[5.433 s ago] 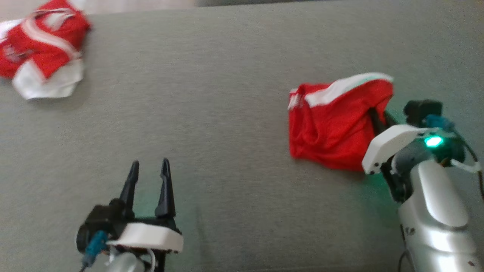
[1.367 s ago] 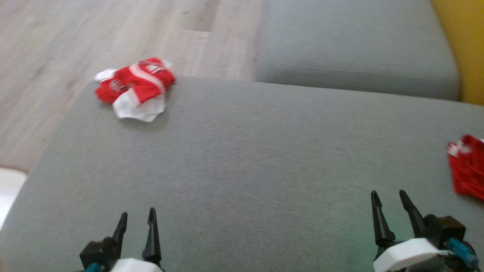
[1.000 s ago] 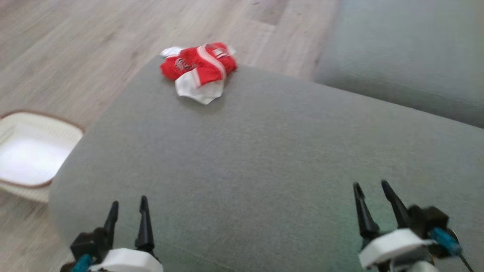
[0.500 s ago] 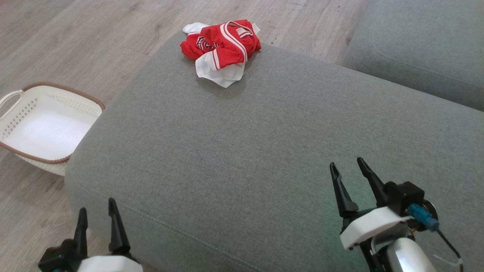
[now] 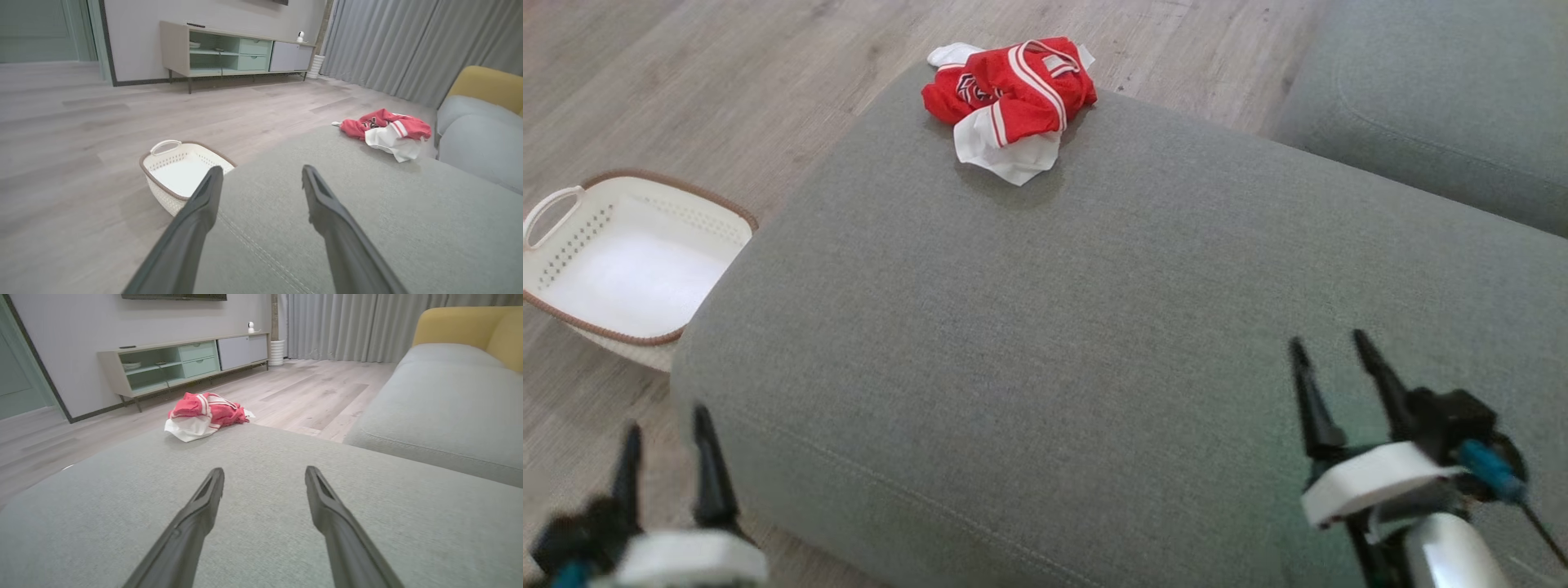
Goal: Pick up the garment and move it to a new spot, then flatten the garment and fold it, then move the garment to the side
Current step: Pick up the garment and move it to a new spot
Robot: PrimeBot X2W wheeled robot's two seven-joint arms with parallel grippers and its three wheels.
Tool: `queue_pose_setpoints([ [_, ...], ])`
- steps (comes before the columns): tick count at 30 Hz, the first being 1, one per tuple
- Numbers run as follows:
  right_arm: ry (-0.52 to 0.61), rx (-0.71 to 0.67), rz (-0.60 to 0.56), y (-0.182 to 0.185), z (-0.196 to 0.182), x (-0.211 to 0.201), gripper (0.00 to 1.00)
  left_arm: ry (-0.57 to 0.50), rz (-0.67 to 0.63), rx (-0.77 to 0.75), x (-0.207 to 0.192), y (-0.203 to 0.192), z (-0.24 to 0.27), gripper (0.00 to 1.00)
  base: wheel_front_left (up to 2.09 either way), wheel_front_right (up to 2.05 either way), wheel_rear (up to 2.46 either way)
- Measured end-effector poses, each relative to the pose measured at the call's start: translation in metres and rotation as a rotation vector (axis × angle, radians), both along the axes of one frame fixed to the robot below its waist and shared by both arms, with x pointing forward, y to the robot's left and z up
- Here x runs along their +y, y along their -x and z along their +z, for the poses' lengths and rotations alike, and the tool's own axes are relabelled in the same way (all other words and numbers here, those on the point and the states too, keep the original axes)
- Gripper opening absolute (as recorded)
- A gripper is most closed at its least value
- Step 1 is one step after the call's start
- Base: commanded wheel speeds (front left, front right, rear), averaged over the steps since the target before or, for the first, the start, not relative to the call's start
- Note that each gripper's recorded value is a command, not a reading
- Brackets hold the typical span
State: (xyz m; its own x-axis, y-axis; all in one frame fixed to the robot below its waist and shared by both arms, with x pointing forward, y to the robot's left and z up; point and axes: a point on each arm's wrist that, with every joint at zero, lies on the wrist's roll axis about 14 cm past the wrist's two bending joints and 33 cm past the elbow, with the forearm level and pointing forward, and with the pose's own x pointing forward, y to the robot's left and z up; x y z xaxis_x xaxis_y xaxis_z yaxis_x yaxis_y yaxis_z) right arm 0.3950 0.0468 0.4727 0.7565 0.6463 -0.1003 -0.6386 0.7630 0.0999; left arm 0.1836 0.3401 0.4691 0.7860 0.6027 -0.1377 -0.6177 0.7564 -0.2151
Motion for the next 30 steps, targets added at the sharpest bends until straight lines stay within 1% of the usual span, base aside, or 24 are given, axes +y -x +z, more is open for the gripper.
queue_pose_setpoints([
  [2, 0.006, -0.009, -0.034, -0.006, 0.002, -0.011, 1.00, -0.064, -0.025, 0.016, 0.015, -0.005, 0.014, 1.00, 0.00, 0.00, 0.00],
  [4, 0.024, -0.004, -0.068, -0.009, 0.000, -0.024, 1.00, -0.135, -0.058, -0.007, 0.030, -0.023, 0.044, 1.00, 0.00, 0.00, 0.00],
  [8, 0.053, -0.031, -0.089, -0.017, 0.008, -0.032, 1.00, -0.313, -0.116, -0.073, 0.059, -0.069, 0.117, 1.00, 0.00, 0.00, 0.00],
  [11, 0.066, -0.047, -0.123, -0.027, 0.014, -0.043, 1.00, -0.423, -0.189, -0.111, 0.063, -0.116, 0.163, 1.00, 0.00, 0.00, 0.00],
  [12, 0.086, -0.050, -0.184, -0.044, 0.014, -0.063, 1.00, -0.444, -0.316, -0.105, 0.050, -0.194, 0.185, 1.00, 0.00, 0.00, 0.00],
  [15, 0.096, -0.039, -0.237, -0.052, 0.010, -0.082, 1.00, -0.445, -0.377, -0.085, 0.039, -0.249, 0.192, 1.00, 0.00, 0.00, 0.00],
  [17, 0.114, -0.018, -0.267, -0.056, 0.002, -0.094, 1.00, -0.409, -0.410, -0.053, 0.033, -0.282, 0.183, 1.00, 0.00, 0.00, 0.00],
  [18, 0.122, -0.007, -0.281, -0.059, -0.002, -0.099, 1.00, -0.403, -0.438, -0.013, 0.029, -0.297, 0.173, 1.00, 0.00, 0.00, 0.00],
  [23, 0.173, 0.041, -0.357, -0.068, -0.026, -0.130, 1.00, -0.305, -0.574, 0.166, -0.005, -0.355, 0.096, 1.00, 0.00, 0.00, 0.00],
  [27, 0.205, 0.075, -0.395, -0.072, -0.043, -0.146, 1.00, -0.223, -0.675, 0.306, -0.039, -0.378, 0.027, 1.00, 0.00, 0.00, 0.00],
  [30, 0.219, 0.106, -0.412, -0.073, -0.056, -0.154, 1.00, -0.171, -0.708, 0.404, -0.052, -0.382, -0.020, 1.00, 0.00, 0.00, 0.00],
])
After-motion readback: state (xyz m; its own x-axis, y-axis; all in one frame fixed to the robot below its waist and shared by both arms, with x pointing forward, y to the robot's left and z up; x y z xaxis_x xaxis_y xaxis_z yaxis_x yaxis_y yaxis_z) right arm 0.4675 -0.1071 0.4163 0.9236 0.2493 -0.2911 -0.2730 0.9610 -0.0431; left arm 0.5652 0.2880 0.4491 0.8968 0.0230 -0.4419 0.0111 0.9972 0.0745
